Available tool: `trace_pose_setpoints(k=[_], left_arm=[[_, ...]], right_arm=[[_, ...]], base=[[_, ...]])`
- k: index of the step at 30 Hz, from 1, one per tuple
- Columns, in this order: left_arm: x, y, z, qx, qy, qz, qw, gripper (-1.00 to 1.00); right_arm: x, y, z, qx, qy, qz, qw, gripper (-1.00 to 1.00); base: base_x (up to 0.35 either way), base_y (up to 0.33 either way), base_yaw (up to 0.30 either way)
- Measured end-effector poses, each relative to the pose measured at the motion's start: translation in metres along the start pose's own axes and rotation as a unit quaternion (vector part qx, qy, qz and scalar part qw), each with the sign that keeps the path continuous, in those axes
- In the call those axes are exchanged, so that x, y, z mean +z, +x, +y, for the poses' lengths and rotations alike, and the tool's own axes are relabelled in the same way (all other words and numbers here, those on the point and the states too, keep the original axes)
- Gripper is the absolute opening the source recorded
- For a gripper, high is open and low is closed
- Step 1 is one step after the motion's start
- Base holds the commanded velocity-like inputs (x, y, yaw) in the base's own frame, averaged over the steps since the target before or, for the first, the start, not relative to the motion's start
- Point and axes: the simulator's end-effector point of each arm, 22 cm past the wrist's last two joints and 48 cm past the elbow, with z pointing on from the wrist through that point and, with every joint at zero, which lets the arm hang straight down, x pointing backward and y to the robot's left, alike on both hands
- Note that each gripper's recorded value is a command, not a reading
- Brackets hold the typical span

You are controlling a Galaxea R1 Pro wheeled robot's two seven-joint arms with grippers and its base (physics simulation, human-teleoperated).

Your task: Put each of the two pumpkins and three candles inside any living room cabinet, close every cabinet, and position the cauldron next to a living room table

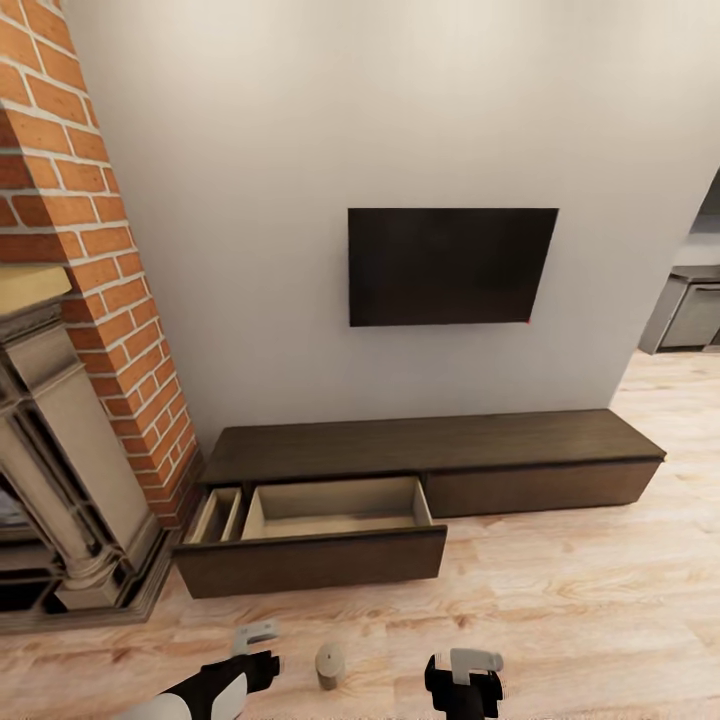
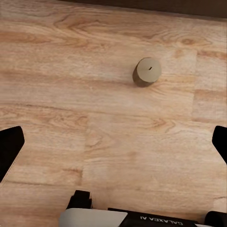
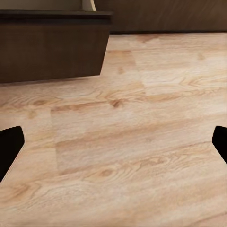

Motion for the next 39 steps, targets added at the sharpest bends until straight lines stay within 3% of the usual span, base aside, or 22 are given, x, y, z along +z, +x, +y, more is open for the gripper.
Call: trace_pose_setpoints(k=[39], left_arm=[[0.0,0.0002,-0.0003,0.0,0.0,0.0,1.0,1.0]], right_arm=[[0.0,0.0,0.0,0.0,0.0,0.0,1.0,1.0]], base=[[-0.075,0.324,0.0]])
